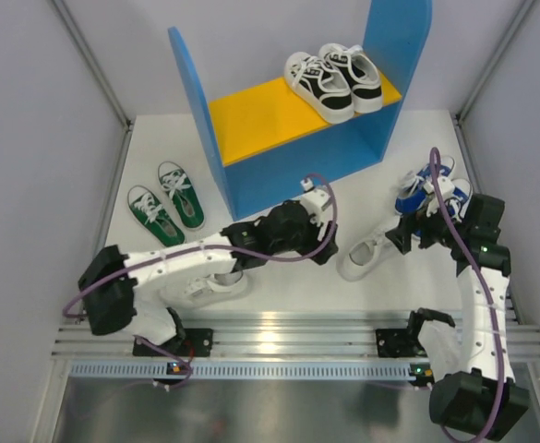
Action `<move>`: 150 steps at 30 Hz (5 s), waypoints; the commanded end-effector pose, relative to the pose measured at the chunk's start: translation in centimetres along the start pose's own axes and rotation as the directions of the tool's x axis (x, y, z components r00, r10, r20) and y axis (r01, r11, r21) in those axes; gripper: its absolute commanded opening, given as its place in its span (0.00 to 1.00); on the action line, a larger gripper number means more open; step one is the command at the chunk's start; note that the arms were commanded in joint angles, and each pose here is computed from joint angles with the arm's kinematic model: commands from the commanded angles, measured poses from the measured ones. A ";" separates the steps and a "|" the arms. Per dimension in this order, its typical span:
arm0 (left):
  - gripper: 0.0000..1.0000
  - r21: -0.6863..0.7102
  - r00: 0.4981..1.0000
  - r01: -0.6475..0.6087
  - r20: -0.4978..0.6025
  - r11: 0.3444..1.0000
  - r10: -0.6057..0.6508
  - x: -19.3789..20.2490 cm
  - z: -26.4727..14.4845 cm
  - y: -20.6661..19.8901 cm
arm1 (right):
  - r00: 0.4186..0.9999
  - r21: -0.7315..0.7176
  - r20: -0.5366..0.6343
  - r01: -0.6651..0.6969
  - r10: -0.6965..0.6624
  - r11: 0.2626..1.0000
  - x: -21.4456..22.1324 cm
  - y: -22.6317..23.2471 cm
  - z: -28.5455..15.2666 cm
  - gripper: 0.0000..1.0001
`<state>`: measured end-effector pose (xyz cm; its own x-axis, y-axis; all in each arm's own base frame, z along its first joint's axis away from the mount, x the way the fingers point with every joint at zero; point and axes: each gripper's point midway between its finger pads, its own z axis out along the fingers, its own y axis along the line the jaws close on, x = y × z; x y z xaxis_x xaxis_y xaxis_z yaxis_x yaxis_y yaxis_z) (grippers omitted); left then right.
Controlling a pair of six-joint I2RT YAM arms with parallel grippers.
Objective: Place and organize the shoes onto the shoe shelf
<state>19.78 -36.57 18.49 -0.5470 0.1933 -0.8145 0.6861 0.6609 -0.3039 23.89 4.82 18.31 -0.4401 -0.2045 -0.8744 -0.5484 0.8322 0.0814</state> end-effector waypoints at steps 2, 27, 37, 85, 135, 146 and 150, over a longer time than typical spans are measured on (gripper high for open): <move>0.75 0.112 0.989 -0.080 0.131 0.990 0.065 -4.8 5.2 -3.4 | 0.994 -0.012 0.106 0.032 -0.030 0.999 -2.2 -0.7 -0.5 1.00; 0.00 0.169 0.976 -0.214 0.004 0.962 0.217 1.3 17.4 -3.6 | 0.991 0.002 0.124 0.051 -0.051 0.999 -2.3 -0.4 -1.2 0.99; 0.00 -0.032 0.916 0.368 0.183 0.929 -0.357 -2.6 9.4 -0.9 | 0.997 -0.105 0.052 -0.043 0.049 0.994 -2.7 0.7 -0.9 0.99; 0.00 0.047 0.467 0.817 0.532 0.575 -0.707 -9.1 7.5 -1.2 | 0.965 0.038 -0.261 0.011 -0.001 0.999 -1.6 5.0 10.4 0.08; 0.85 0.038 0.914 0.222 0.341 0.974 -0.221 4.3 -13.3 4.0 | 0.901 0.403 0.411 -0.045 -0.136 0.914 -19.8 -7.4 22.6 0.00; 0.85 0.029 0.918 0.210 0.337 0.977 -0.208 4.2 -13.5 4.1 | 0.913 0.415 0.370 0.003 -0.172 0.910 -17.9 -7.2 25.8 0.00; 0.85 0.033 0.919 0.208 0.336 0.978 -0.207 4.2 -13.5 4.0 | 0.905 0.418 0.387 0.000 -0.178 0.909 -17.6 -7.2 25.3 0.00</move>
<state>13.69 -23.26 19.88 -0.4963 -0.1925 -0.8465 0.5632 0.6706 -0.4827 52.91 14.03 17.65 -0.1523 -0.1501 -0.9769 -0.1894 0.9745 -0.1202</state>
